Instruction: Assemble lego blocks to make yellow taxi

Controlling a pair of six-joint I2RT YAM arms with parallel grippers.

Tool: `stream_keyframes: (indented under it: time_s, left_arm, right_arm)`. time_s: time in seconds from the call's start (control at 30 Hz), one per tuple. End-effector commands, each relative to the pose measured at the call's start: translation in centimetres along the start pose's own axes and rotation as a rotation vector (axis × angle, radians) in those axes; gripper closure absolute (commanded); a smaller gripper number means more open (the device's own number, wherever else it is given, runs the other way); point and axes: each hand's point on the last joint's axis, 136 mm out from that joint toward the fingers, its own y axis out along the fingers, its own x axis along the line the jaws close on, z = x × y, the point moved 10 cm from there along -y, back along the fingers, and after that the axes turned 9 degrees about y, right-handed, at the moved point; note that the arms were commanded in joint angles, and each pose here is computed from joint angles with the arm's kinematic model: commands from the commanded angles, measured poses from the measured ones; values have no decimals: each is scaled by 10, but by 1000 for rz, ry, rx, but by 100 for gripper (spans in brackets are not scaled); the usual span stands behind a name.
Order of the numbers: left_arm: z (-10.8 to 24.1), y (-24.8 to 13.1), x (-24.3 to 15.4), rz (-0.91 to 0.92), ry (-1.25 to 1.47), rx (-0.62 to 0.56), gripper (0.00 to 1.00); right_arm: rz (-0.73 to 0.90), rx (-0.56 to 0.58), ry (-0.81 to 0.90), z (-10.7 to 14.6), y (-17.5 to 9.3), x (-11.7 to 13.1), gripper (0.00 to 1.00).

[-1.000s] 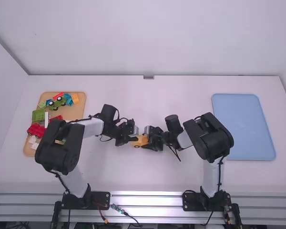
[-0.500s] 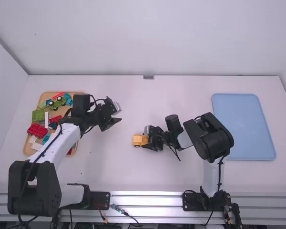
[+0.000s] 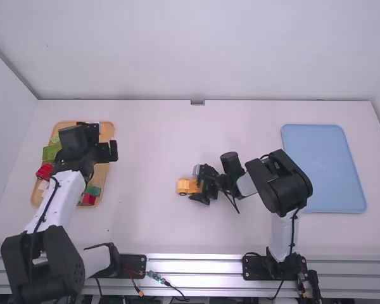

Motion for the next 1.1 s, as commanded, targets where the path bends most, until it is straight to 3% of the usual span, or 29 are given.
stream_keyframes:
  time_s: [0.0, 0.17, 0.4, 0.57, 0.8, 0.87, 1.0, 1.07]
  left_arm:
    - [6, -5, 9, -82, -42, 34, 1]
    - [24, -8, 26, -167, -68, 143, 1]
    - [58, -13, 62, -209, -191, 286, 1]
    - [70, -11, 98, -62, -238, 312, 1]
    - [75, 6, 135, 69, -303, 431, 1]
    - [69, 16, 141, 172, -242, 477, 8]
    - [64, 30, 146, 235, -149, 547, 9]
    - [63, 38, 145, 259, -94, 576, 20]
  right_arm:
    - [93, 2, 18, -21, -16, -7, 1]
    - [200, 97, 56, -50, -45, -2, 1]
    - [313, 199, -31, -98, -84, 9, 1]
    - [419, 185, -78, -133, -105, 7, 1]
    - [408, 237, -153, -149, -115, 9, 1]
    - [416, 243, -159, -151, -117, 8, 1]
    - [445, 245, -150, -149, -122, 3, 1]
    - [456, 241, -132, -148, -125, 0, 1]
